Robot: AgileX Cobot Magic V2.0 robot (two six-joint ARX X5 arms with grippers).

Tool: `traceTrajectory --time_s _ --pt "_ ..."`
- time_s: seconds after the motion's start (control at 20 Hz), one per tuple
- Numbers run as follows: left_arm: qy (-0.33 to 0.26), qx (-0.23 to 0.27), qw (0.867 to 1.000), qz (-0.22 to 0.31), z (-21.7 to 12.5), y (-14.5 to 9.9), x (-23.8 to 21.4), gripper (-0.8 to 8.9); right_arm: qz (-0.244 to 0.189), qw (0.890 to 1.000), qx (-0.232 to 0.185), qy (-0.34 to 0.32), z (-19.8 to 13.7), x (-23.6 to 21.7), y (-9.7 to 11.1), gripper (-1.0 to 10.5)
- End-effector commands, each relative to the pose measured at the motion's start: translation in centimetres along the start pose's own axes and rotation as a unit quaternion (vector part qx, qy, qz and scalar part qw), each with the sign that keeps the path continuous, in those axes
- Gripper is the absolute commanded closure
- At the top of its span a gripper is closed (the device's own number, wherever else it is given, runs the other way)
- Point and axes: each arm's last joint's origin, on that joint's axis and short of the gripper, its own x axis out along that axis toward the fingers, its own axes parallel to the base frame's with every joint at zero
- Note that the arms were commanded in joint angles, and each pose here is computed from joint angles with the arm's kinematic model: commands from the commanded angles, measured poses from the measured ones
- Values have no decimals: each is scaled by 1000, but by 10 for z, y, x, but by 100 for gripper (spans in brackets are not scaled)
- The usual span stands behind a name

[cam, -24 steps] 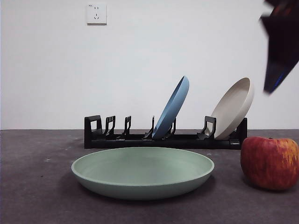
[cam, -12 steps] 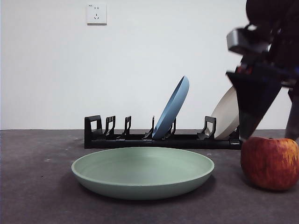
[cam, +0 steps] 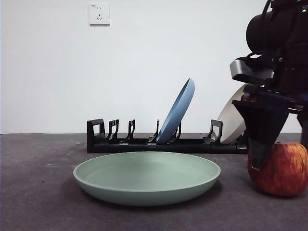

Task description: Take the green plate from the plate rack,put the plate on the table,take the apple from the table,put the apple in the plate

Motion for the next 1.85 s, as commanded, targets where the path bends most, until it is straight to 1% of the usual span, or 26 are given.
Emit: traceTrajectory --time_s 0.05,0.1,0.15,0.25,0.35,0.55,0.65,0.8,0.95,1.15,1.35,1.45,1.6,1.8,1.85 --pt "1 -5 1000 -1 0 0 1 495 20 1000 8 4 1 2 2 809" --pt "1 -5 1000 -1 0 0 1 495 22 1000 9 5 1 2 2 902" --pt "1 -5 1000 -1 0 0 1 495 22 1000 9 5 1 2 2 968" --pt "2 -5 1000 -1 0 0 1 495 17 1000 11 2 0 0 2 959" --pt "3 -5 1000 -1 -1 0 0 495 13 1000 17 -15 -1 -9 3 959" --pt "4 -4 1000 -1 -1 0 1 495 3 997 8 -81 -1 -42 14 959" --pt "4 -4 1000 -1 -1 0 1 495 8 994 0 -107 4 -55 23 960" --pt "4 -4 1000 -1 -1 0 1 495 19 989 -31 -141 16 -68 47 960" --pt "5 -2 1000 -1 -1 0 1 495 22 984 -60 -164 32 -68 73 960" --pt "8 -2 1000 -1 -2 0 1 495 36 984 -83 -155 57 -45 98 960" --pt "11 -2 1000 -1 -2 0 1 495 33 989 -96 -110 77 -6 113 960" --pt "15 -2 1000 -1 -3 0 1 495 33 989 -103 -97 79 12 119 960" --pt "21 -1 1000 0 -4 0 1 495 9 990 -119 -77 79 31 126 960" --pt "24 -1 1000 1 -4 0 1 495 8 989 -131 -68 76 38 132 959" --pt "24 -1 1000 0 -4 0 1 495 10 989 -132 -68 76 38 132 944"
